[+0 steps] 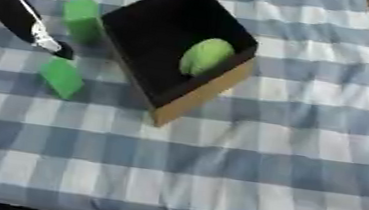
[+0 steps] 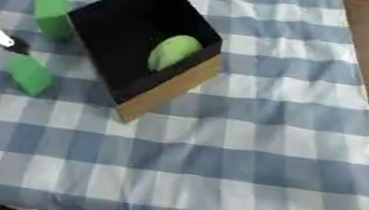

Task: Pick up objects on the table and place them in the box.

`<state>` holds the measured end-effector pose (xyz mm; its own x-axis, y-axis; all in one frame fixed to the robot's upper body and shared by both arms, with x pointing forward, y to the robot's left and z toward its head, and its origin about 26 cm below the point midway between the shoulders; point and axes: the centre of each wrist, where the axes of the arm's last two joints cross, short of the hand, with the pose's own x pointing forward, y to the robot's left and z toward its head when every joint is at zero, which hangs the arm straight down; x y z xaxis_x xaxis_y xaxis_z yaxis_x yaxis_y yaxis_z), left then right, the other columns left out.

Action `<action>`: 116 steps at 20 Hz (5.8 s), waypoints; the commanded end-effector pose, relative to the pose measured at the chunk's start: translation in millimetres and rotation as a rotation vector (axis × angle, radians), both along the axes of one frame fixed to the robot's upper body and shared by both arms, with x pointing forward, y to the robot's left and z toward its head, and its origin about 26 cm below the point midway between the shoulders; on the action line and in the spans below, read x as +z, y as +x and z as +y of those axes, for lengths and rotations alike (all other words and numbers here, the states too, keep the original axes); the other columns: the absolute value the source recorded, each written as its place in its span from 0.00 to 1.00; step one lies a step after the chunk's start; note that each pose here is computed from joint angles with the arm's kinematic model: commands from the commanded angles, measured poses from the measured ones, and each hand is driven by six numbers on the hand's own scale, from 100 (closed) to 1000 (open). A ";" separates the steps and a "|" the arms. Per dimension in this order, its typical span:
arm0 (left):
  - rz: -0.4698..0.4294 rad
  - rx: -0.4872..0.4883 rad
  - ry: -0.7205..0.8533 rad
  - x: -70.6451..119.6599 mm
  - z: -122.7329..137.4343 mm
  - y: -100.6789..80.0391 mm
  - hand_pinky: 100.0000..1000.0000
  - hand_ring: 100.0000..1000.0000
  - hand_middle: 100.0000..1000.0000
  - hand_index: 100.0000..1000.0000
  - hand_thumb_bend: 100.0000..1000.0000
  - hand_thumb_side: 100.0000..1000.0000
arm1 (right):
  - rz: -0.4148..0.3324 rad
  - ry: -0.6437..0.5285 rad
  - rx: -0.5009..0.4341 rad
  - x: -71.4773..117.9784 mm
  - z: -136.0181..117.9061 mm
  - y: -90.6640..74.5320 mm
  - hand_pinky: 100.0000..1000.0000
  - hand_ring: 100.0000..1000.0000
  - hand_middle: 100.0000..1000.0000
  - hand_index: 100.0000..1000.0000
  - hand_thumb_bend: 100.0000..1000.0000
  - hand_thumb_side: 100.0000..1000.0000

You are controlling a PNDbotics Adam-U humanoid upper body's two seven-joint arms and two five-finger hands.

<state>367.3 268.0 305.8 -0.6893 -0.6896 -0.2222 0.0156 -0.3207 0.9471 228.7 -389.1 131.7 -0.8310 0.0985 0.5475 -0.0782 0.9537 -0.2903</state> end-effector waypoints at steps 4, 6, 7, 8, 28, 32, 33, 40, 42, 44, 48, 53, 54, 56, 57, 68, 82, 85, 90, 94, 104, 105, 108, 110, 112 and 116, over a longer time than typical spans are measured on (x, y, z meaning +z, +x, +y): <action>0.019 0.028 0.071 8.1 24.2 -8.7 0.90 0.89 0.80 0.87 0.68 0.22 | -0.017 -0.030 -0.002 9.2 -1.3 -1.5 0.88 1.00 0.35 0.88 0.00 0.50; 0.038 0.043 0.090 4.9 29.8 -9.5 0.90 0.88 0.80 0.86 0.69 0.21 | -0.016 -0.030 -0.003 9.1 -1.2 -1.4 0.88 1.00 0.35 0.88 0.00 0.50; 0.047 0.052 0.097 3.5 32.1 -9.4 0.89 0.88 0.79 0.86 0.69 0.20 | -0.015 -0.029 -0.003 9.0 -1.1 -1.3 0.88 1.00 0.35 0.88 0.00 0.50; 0.056 0.061 0.104 1.7 34.0 -9.0 0.89 0.88 0.79 0.86 0.69 0.20 | -0.014 -0.029 -0.002 9.1 -0.9 -1.2 0.88 1.00 0.35 0.88 0.00 0.50; 0.209 0.147 0.121 -44.0 46.6 25.2 0.87 0.86 0.79 0.85 0.63 0.18 | 0.000 -0.025 0.005 6.6 2.7 0.2 0.89 1.00 0.34 0.88 0.00 0.50; 0.224 0.158 0.127 -50.4 46.5 31.0 0.86 0.86 0.79 0.85 0.61 0.16 | 0.005 -0.021 0.005 6.1 3.2 0.3 0.89 1.00 0.34 0.88 0.00 0.50; 0.226 0.160 0.128 -52.3 46.4 32.6 0.86 0.86 0.79 0.85 0.60 0.16 | 0.007 -0.021 0.004 6.0 3.4 0.3 0.89 1.00 0.34 0.88 0.00 0.50; 0.260 0.162 0.126 -63.2 44.6 39.8 0.85 0.85 0.78 0.84 0.56 0.15 | 0.014 -0.018 0.002 5.3 4.1 0.6 0.89 1.00 0.34 0.88 0.00 0.51; 0.271 0.168 0.129 -66.9 44.2 42.0 0.84 0.84 0.77 0.84 0.54 0.15 | 0.016 -0.017 0.002 5.1 4.4 0.7 0.89 1.00 0.34 0.88 0.00 0.51; 0.283 0.175 0.137 -71.3 44.1 44.1 0.84 0.84 0.77 0.83 0.54 0.15 | 0.018 -0.015 0.002 4.8 4.5 0.6 0.89 1.00 0.33 0.88 0.00 0.51; 0.298 0.181 0.139 -77.9 44.3 46.9 0.82 0.81 0.74 0.81 0.50 0.14 | 0.024 -0.010 0.004 4.1 4.8 0.4 0.89 1.00 0.33 0.88 0.00 0.51; 0.272 0.192 0.124 -79.0 43.5 47.6 0.78 0.75 0.66 0.74 0.34 0.15 | 0.029 -0.008 0.005 3.7 4.7 0.1 0.89 1.00 0.33 0.88 0.00 0.51; 0.266 0.194 0.121 -78.9 43.4 47.5 0.77 0.73 0.63 0.72 0.29 0.14 | 0.029 -0.008 0.004 3.6 4.7 0.1 0.89 1.00 0.33 0.88 0.00 0.51; 0.240 0.202 0.115 -77.5 43.2 46.7 0.75 0.71 0.59 0.68 0.22 0.11 | 0.030 -0.007 0.004 3.5 4.6 -0.1 0.89 1.00 0.33 0.88 0.00 0.51; 0.227 0.204 0.110 -77.3 42.9 46.2 0.74 0.70 0.59 0.68 0.21 0.11 | 0.031 -0.007 0.004 3.5 4.6 -0.1 0.89 1.00 0.33 0.88 0.00 0.51; 0.003 0.145 0.049 -25.8 23.2 19.2 0.72 0.67 0.56 0.65 0.12 0.08 | 0.031 -0.010 -0.003 2.9 3.2 -1.4 0.89 1.00 0.33 0.88 0.00 0.51; -0.183 -0.051 -0.093 49.2 -80.8 36.5 0.73 0.66 0.56 0.66 0.09 0.14 | 0.042 -0.013 0.006 2.8 3.3 -1.7 0.89 1.00 0.33 0.88 0.00 0.51; -0.153 -0.052 -0.118 37.9 -98.6 53.5 0.74 0.67 0.57 0.67 0.10 0.06 | 0.042 -0.011 0.012 3.2 4.0 -0.9 0.89 1.00 0.33 0.88 0.00 0.51; -0.100 -0.059 -0.125 13.4 -119.7 72.7 0.74 0.67 0.58 0.68 0.16 0.07 | 0.045 -0.010 0.020 3.3 5.1 -0.1 0.89 1.00 0.33 0.88 0.00 0.51; -0.065 -0.059 -0.102 -2.0 -129.3 80.8 0.75 0.69 0.59 0.69 0.23 0.10 | 0.045 -0.008 0.025 3.7 5.9 0.8 0.89 1.00 0.33 0.88 0.00 0.51; -0.073 0.002 -0.051 -13.8 -126.8 88.0 0.89 0.88 0.83 0.89 0.61 0.39 | 0.054 -0.009 0.028 3.0 6.7 1.0 0.89 1.00 0.33 0.88 0.00 0.51; -0.080 0.001 -0.047 -13.3 -126.5 87.7 0.90 0.89 0.84 0.90 0.62 0.38 | 0.055 -0.009 0.028 2.9 6.7 0.9 0.89 1.00 0.32 0.88 0.00 0.51; -0.103 -0.005 -0.042 -11.0 -126.0 86.0 0.90 0.90 0.84 0.90 0.63 0.37 | 0.057 -0.008 0.027 2.6 6.6 0.7 0.90 1.00 0.32 0.88 0.00 0.51; -0.116 -0.009 -0.041 -8.6 -125.5 84.6 0.90 0.90 0.85 0.90 0.64 0.36 | 0.059 -0.008 0.027 2.3 6.6 0.5 0.90 1.00 0.32 0.88 0.00 0.51; -0.126 -0.009 -0.046 -5.9 -124.7 83.3 0.90 0.90 0.85 0.90 0.63 0.36 | 0.062 -0.009 0.027 2.1 6.7 0.4 0.90 1.00 0.32 0.88 0.00 0.51; -0.159 -0.002 -0.082 4.7 -118.5 78.8 0.89 0.89 0.83 0.89 0.59 0.33 | 0.065 -0.009 0.024 1.4 6.4 -0.2 0.90 1.00 0.32 0.88 0.00 0.51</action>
<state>450.1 141.0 292.0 -0.6726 -0.6970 -0.2487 -0.0890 -0.2574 0.9622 230.2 -382.5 126.0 -0.7877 0.0724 0.6118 -0.1226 0.9548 -0.2709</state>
